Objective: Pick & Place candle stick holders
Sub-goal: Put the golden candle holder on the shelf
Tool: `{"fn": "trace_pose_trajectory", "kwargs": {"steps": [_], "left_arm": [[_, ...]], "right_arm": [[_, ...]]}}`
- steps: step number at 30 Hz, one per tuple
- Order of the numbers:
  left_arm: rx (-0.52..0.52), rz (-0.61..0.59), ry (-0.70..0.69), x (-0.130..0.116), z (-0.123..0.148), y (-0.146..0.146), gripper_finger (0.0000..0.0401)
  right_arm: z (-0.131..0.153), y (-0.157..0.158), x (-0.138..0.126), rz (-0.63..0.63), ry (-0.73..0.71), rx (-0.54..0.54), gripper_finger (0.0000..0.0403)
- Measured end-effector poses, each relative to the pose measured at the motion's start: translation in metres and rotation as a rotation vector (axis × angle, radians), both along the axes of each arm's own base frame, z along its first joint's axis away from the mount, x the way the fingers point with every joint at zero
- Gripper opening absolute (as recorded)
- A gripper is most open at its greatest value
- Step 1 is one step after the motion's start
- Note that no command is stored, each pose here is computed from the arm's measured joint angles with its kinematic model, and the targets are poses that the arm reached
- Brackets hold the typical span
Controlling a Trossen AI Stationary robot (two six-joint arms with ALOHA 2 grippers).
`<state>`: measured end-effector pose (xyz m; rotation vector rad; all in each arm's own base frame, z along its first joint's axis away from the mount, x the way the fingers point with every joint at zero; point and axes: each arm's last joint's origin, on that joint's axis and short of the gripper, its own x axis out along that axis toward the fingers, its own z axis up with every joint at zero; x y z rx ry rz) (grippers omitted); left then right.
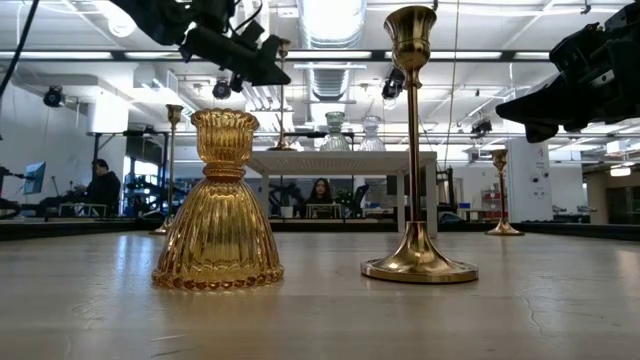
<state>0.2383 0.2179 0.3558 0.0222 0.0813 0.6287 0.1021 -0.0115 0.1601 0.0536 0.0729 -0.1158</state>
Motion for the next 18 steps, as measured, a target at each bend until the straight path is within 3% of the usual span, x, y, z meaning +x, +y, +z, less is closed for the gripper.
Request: {"fn": "trace_pose_trajectory", "kwargs": {"steps": [18], "left_arm": [[-0.038, -0.003, 0.017, -0.004, -0.014, 0.016, 0.0022]], "right_arm": [[0.0, 0.0, 0.0, 0.0, 0.0, 0.0, 0.0008]]}}
